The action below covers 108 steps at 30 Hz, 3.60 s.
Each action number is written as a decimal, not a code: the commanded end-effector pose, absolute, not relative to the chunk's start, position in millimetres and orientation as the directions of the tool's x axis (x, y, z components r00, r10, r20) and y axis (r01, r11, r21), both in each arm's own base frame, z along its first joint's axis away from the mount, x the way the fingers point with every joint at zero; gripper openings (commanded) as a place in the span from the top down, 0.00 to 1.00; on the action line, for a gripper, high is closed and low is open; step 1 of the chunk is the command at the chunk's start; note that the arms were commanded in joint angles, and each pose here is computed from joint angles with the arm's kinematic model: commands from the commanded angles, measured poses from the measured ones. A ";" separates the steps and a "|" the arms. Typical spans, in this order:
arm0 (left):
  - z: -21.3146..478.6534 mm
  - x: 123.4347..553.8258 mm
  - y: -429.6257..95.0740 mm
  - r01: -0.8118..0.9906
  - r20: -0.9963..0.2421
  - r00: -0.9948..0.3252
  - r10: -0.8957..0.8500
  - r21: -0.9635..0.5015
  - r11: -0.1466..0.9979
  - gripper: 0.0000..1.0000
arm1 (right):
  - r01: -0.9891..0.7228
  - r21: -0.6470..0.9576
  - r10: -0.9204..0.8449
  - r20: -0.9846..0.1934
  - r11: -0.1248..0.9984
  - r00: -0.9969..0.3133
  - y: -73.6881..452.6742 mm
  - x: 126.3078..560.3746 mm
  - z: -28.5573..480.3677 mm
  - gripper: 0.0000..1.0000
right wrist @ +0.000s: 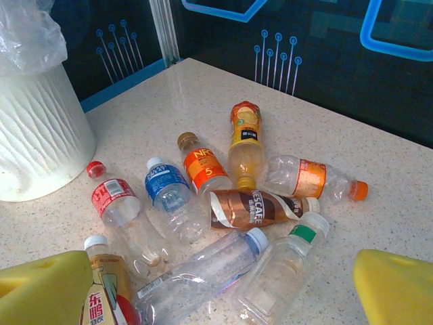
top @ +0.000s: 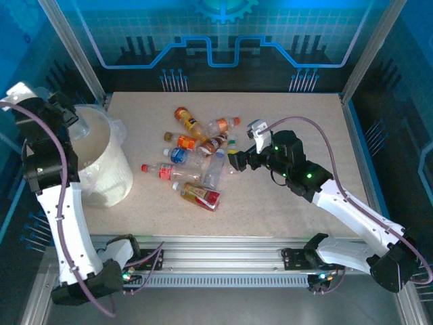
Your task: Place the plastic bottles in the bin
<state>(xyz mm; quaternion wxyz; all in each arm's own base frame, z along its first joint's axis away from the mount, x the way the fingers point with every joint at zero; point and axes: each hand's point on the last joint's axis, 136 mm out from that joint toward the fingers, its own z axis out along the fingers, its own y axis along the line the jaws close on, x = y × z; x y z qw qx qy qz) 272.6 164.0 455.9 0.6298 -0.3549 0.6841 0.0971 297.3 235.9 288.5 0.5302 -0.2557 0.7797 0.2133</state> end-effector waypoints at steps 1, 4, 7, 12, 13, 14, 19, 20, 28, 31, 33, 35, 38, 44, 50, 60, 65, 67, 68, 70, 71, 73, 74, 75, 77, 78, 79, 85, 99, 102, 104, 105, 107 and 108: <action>432.0 279.1 172.1 -0.540 -0.826 0.095 -0.555 -0.511 0.669 0.55 | -0.613 0.071 -0.139 -0.947 0.787 -0.289 233.3 300.3 296.0 0.00; 409.4 281.5 188.3 -0.527 -0.733 0.126 -0.669 -0.621 0.581 0.55 | -0.612 0.070 -0.138 -0.948 0.788 -0.287 232.4 301.0 297.7 0.00; 390.2 280.6 204.9 -0.577 -0.707 0.164 -0.688 -0.635 0.514 0.54 | -0.610 0.072 -0.138 -0.947 0.789 -0.290 231.5 300.6 298.0 0.00; 360.9 290.6 218.1 -0.591 -0.618 0.191 -0.763 -0.693 0.414 0.52 | -0.606 0.070 -0.134 -0.949 0.792 -0.285 229.2 299.8 300.5 0.00; 356.7 291.6 220.2 -0.595 -0.609 0.197 -0.768 -0.697 0.400 0.52 | -0.606 0.070 -0.134 -0.949 0.792 -0.285 228.9 299.4 300.7 0.00; 351.8 292.2 222.8 -0.601 -0.601 0.206 -0.772 -0.700 0.385 0.52 | -0.606 0.070 -0.135 -0.949 0.792 -0.285 228.7 299.1 300.8 0.00; 324.6 290.7 242.0 -0.631 -0.547 0.291 -0.785 -0.727 0.273 0.49 | -0.607 0.070 -0.133 -0.950 0.792 -0.284 227.6 297.4 300.3 0.00; 319.7 292.0 244.5 -0.635 -0.539 0.298 -0.788 -0.728 0.258 0.48 | -0.606 0.070 -0.132 -0.950 0.792 -0.283 227.2 297.3 300.7 0.00; 299.8 290.0 259.6 -0.656 -0.514 0.370 -0.774 -0.735 0.175 0.38 | -0.598 0.077 -0.120 -0.952 0.798 -0.282 223.8 296.2 301.6 0.00; 302.4 294.1 257.0 -0.643 -0.498 0.359 -0.789 -0.745 0.177 0.22 | -0.594 0.082 -0.114 -0.951 0.800 -0.286 222.4 294.8 300.5 0.00; 309.2 295.1 254.3 -0.639 -0.504 0.347 -0.791 -0.745 0.194 0.14 | -0.592 0.081 -0.114 -0.951 0.802 -0.286 220.7 294.0 300.6 0.00; 315.8 292.4 252.7 -0.640 -0.516 0.347 -0.783 -0.741 0.205 0.08 | -0.588 0.080 -0.113 -0.952 0.805 -0.283 218.9 292.8 301.1 0.00; 322.5 286.1 250.7 -0.639 -0.527 0.359 -0.770 -0.740 0.209 0.02 | -0.583 0.080 -0.108 -0.954 0.809 -0.281 216.3 292.3 301.7 0.00; 353.6 282.5 226.9 -0.620 -0.598 0.323 -0.733 -0.719 0.314 0.01 | -0.581 0.087 -0.096 -0.956 0.809 -0.277 215.2 291.8 304.8 0.00; 393.5 300.7 173.3 -0.613 -0.760 0.176 -0.626 -0.582 0.534 0.01 | -0.576 0.112 -0.068 -0.957 0.809 -0.282 216.5 293.7 304.6 0.00; 409.7 334.9 41.5 -0.431 -0.905 -0.108 -0.411 -0.330 0.840 0.01 | -0.563 0.132 -0.049 -0.955 0.816 -0.294 214.5 294.5 304.6 0.00; 370.9 342.2 -40.4 -0.266 -0.884 -0.355 -0.305 -0.217 0.939 0.01 | -0.545 0.151 -0.023 -0.954 0.824 -0.299 212.9 297.8 303.2 0.00; 348.0 340.3 -62.6 -0.236 -0.861 -0.435 -0.265 -0.175 0.956 0.01 | -0.544 0.159 -0.012 -0.955 0.824 -0.296 213.8 299.3 304.6 0.00; 335.4 339.2 -73.8 -0.219 -0.845 -0.472 -0.252 -0.165 0.962 0.01 | -0.544 0.160 -0.009 -0.955 0.824 -0.295 214.1 300.0 304.9 0.00; 308.4 337.9 -92.6 -0.194 -0.807 -0.537 -0.244 -0.164 0.967 0.01 | -0.545 0.157 -0.015 -0.955 0.824 -0.297 214.6 300.9 303.1 0.00; 293.6 336.4 -98.3 -0.203 -0.785 -0.565 -0.255 -0.167 0.965 0.01 | -0.544 0.154 -0.021 -0.953 0.825 -0.303 214.6 301.3 300.8 0.00; 268.1 334.6 -107.9 -0.225 -0.746 -0.605 -0.279 -0.176 0.958 0.01 | -0.542 0.153 -0.026 -0.951 0.827 -0.308 214.3 302.1 299.1 0.00; 256.0 332.9 -111.3 -0.251 -0.724 -0.618 -0.307 -0.189 0.950 0.01 | -0.541 0.152 -0.028 -0.950 0.827 -0.311 214.2 302.1 298.7 0.00; 246.0 331.0 -115.0 -0.270 -0.702 -0.629 -0.333 -0.205 0.941 0.01 | -0.540 0.154 -0.028 -0.949 0.827 -0.313 214.1 302.0 298.1 0.00; 225.7 323.0 -121.1 -0.334 -0.649 -0.645 -0.403 -0.235 0.913 0.01 | -0.538 0.152 -0.033 -0.947 0.829 -0.319 213.1 301.2 296.6 0.00; 217.5 317.9 -121.6 -0.374 -0.626 -0.645 -0.438 -0.241 0.896 0.01 | -0.535 0.151 -0.035 -0.947 0.831 -0.320 211.9 300.9 296.2 0.00; 207.6 310.1 -120.3 -0.429 -0.601 -0.639 -0.480 -0.239 0.871 0.01 | -0.531 0.149 -0.037 -0.946 0.834 -0.323 210.5 300.2 295.3 0.00; 140.6 264.6 -142.1 -0.625 -0.364 -0.639 -0.678 -0.268 0.733 0.01 | -0.513 0.140 -0.040 -0.945 0.847 -0.325 204.6 299.8 294.3 0.00; 77.9 247.7 -178.8 -0.708 -0.142 -0.604 -0.784 -0.355 0.610 0.04 | -0.521 0.146 -0.064 -0.929 0.841 -0.364 205.6 297.5 280.1 0.00; 65.3 243.0 -181.8 -0.722 -0.125 -0.608 -0.784 -0.324 0.612 0.06 | -0.520 0.144 -0.069 -0.927 0.842 -0.368 204.0 295.4 279.1 0.00; 57.1 236.8 -183.2 -0.734 -0.109 -0.607 -0.787 -0.303 0.608 0.09 | -0.515 0.142 -0.070 -0.926 0.845 -0.370 201.7 293.8 278.7 0.00; 53.6 233.9 -184.3 -0.738 -0.104 -0.607 -0.788 -0.294 0.608 0.12 | -0.513 0.141 -0.071 -0.925 0.846 -0.372 200.8 292.8 278.0 0.00; 49.9 228.7 -186.7 -0.735 -0.103 -0.616 -0.781 -0.279 0.617 0.16 | -0.507 0.140 -0.071 -0.924 0.851 -0.375 198.5 291.7 277.1 0.00; 49.3 226.2 -187.3 -0.733 -0.106 -0.621 -0.776 -0.271 0.624 0.18 | -0.505 0.139 -0.071 -0.925 0.852 -0.374 197.5 291.0 277.0 0.00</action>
